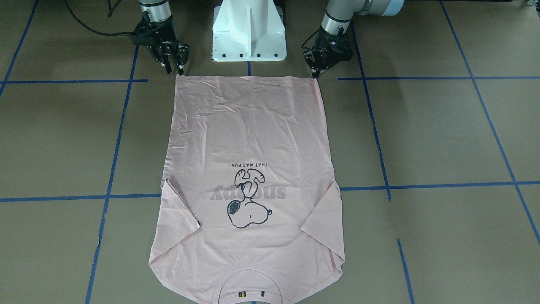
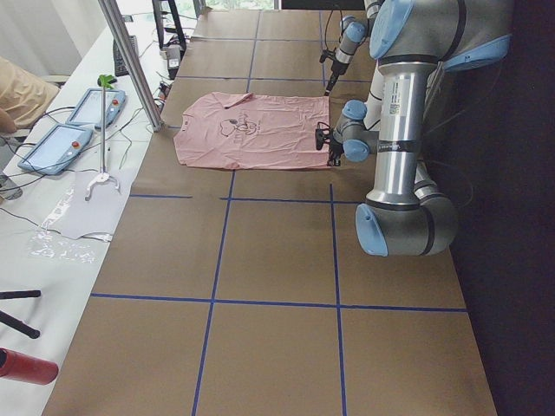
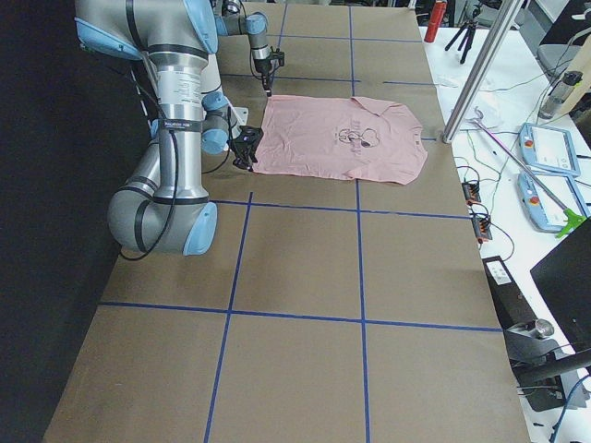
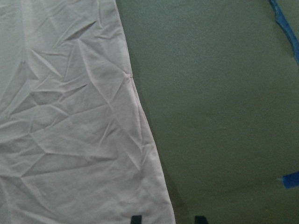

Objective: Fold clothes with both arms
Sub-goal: 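Grasp the hem corners with both grippers, then lift the hem with both grippers and fold it toward the collar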

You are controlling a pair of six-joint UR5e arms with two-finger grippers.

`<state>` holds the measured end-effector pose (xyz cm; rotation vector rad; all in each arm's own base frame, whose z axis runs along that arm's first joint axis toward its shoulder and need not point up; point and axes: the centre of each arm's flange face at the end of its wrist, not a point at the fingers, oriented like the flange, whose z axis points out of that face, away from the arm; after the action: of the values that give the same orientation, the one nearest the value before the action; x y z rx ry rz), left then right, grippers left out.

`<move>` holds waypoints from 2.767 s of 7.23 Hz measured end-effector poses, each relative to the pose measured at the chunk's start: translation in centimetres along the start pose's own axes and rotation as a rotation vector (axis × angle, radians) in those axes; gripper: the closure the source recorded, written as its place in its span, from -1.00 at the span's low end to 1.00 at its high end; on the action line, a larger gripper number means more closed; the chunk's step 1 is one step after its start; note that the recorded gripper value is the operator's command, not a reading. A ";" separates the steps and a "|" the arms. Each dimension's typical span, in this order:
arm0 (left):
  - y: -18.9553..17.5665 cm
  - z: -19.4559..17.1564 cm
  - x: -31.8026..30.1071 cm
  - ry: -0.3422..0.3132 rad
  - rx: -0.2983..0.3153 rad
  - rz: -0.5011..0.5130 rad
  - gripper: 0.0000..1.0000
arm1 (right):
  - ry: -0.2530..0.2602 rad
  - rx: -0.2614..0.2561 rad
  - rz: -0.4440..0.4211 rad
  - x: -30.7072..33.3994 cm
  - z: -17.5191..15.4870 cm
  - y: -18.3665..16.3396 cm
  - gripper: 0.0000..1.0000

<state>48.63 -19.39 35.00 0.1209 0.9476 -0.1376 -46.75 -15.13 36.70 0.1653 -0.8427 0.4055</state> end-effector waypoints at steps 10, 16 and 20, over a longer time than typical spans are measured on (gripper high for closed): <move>0.1 0.0 0.1 0.003 -0.004 -0.001 1.00 | 0.016 0.048 -0.013 -0.7 1.8 0.6 1.00; -0.2 -9.8 2.9 0.056 -0.080 0.007 1.00 | -0.015 0.024 -0.036 -1.5 -7.1 -2.8 1.00; -1.2 -27.0 5.7 0.143 -0.192 -0.005 1.00 | -0.029 -0.104 -0.030 -2.5 -22.1 -6.1 1.00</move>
<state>30.06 -16.56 14.69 -0.0492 1.0992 -0.0427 -30.41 -14.76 20.36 0.0874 -0.8868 0.3308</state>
